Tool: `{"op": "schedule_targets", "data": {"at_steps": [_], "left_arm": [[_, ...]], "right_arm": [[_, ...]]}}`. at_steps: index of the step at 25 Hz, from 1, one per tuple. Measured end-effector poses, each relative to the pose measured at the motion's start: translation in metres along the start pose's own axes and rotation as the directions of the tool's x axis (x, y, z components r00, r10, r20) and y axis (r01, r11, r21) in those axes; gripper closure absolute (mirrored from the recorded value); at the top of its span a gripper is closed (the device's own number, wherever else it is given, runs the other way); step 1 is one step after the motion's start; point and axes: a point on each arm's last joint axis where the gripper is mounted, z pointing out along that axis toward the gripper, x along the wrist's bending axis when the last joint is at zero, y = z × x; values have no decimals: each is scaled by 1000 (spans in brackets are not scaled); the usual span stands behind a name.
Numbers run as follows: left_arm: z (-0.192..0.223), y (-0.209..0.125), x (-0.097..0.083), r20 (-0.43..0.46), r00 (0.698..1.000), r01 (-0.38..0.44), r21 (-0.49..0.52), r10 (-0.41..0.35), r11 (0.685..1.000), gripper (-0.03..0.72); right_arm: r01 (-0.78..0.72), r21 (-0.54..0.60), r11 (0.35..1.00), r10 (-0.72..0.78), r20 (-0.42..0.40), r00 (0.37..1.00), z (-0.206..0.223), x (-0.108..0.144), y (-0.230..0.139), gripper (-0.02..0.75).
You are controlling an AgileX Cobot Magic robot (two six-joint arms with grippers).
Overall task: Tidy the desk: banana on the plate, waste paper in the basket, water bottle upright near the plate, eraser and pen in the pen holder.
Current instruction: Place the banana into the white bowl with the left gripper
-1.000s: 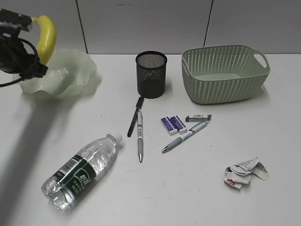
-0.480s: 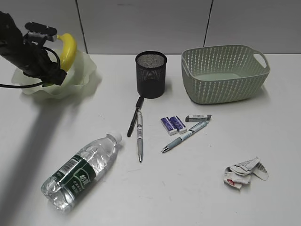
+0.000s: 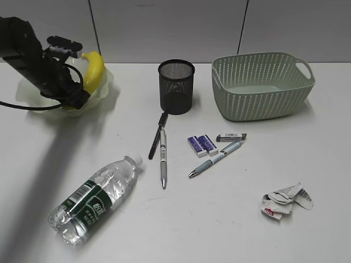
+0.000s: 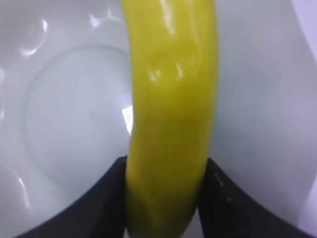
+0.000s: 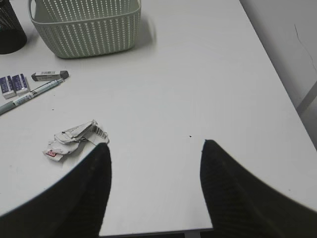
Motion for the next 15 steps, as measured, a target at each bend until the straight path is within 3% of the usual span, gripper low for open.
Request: {"op": "schedule_targets", "data": {"at_steps": [10, 15], "left_arm": [[2, 8, -47, 55, 994, -96, 12, 96, 995, 377], [0, 9, -53, 65, 993, -97, 21, 95, 995, 377]], "right_arm": [[0, 0, 1000, 0, 0, 1000, 0, 0, 0, 282], [0, 0, 1000, 0, 0, 1000, 0, 0, 0, 282]]}}
